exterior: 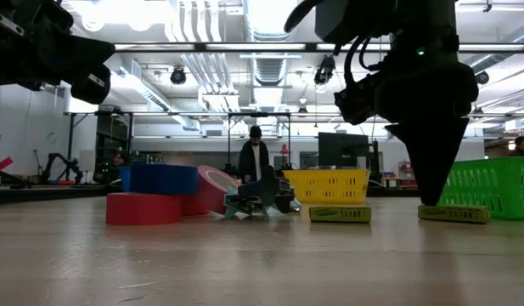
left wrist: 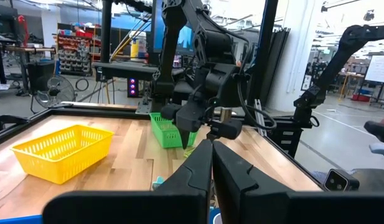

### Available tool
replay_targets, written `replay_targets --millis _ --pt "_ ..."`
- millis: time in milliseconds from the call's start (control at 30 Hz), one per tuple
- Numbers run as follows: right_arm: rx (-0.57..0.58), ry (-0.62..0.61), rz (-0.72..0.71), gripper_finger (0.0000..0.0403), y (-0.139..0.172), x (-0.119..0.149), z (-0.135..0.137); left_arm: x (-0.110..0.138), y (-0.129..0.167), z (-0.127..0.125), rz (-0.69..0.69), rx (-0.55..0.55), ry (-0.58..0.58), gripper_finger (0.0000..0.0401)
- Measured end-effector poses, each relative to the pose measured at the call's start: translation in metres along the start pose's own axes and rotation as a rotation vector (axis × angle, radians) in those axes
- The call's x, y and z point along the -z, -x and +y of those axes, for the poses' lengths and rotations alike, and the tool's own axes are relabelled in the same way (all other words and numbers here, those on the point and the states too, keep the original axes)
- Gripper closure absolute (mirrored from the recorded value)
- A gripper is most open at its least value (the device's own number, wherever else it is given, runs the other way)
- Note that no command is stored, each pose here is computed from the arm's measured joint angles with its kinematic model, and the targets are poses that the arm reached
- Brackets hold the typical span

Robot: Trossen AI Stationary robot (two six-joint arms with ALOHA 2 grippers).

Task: Pick and place Stapler, Stapler remover, tape
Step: Put the right green staple box into the green bin

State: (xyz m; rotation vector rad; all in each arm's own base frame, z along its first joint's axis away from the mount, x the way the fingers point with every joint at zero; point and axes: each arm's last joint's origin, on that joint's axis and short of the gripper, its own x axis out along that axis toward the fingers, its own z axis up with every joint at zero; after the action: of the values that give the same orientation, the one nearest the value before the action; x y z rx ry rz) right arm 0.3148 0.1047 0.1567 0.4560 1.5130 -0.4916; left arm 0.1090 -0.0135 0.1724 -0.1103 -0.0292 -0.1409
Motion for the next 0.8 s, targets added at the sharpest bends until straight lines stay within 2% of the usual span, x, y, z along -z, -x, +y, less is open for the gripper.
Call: replay_targets --millis 433,800 --pt "-0.018 -0.04 0.001 0.0172 -0.004 0.001 0.0 0.0 0.0 0.0 0.0 0.0 0.0 0.0385" --pt "-0.166 0.018 -0.028 0.0176 -0.001 0.001 0.017 0.0 0.0 0.0 0.0 0.0 0.0 0.0385"
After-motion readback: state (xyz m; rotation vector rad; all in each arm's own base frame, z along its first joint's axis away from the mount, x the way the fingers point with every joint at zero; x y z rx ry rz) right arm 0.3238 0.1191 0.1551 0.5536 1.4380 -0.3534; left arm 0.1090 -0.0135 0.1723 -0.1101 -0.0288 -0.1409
